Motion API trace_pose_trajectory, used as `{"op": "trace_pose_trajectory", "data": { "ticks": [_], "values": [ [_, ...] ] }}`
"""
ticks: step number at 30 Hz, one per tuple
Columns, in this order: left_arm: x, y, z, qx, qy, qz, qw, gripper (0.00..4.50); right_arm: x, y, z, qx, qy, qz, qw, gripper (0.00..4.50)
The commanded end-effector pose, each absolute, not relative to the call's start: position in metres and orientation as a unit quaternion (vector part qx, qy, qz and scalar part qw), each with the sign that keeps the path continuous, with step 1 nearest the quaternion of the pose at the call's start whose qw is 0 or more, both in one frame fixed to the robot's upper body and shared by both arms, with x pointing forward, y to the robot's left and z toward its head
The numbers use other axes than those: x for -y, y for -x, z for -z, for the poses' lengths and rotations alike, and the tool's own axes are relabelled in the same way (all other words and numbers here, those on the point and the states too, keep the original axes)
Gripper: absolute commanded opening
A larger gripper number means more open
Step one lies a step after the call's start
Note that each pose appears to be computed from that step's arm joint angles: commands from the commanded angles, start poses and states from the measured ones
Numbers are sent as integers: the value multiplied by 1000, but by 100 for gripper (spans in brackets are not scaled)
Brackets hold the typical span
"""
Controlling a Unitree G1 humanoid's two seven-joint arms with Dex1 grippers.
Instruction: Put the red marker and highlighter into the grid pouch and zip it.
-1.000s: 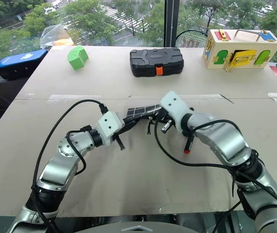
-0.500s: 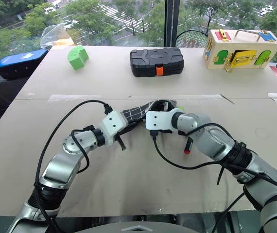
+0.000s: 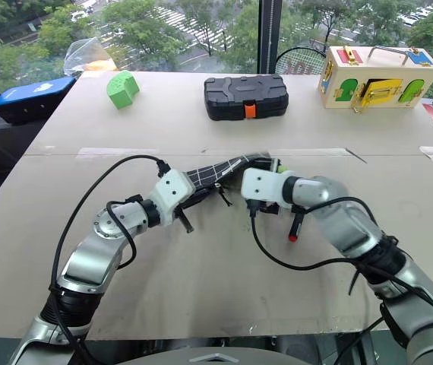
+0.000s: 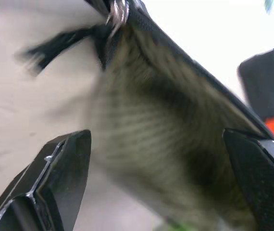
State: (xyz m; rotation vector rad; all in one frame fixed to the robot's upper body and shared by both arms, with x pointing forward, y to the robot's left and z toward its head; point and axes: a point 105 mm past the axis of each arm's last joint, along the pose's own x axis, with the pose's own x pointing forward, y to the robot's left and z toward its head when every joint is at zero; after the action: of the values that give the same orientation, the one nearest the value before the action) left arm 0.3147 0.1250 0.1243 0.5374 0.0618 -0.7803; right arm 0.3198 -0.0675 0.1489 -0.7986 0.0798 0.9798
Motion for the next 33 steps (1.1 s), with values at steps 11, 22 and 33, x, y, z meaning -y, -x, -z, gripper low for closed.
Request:
{"op": "trace_pose_trajectory", "data": {
  "ticks": [11,22,33],
  "values": [
    [-141,-317,-140,-15,-252,364,897,0,146,-280,-120,-231,112,-144,956,447],
    [-139,-317,-142,-11,-257,373,891,0,155,-262,-83,-291,67,-48,953,150],
    [-134,-318,-139,-8,-247,378,892,0,193,-240,-109,-273,32,-65,959,1]
  ]
}}
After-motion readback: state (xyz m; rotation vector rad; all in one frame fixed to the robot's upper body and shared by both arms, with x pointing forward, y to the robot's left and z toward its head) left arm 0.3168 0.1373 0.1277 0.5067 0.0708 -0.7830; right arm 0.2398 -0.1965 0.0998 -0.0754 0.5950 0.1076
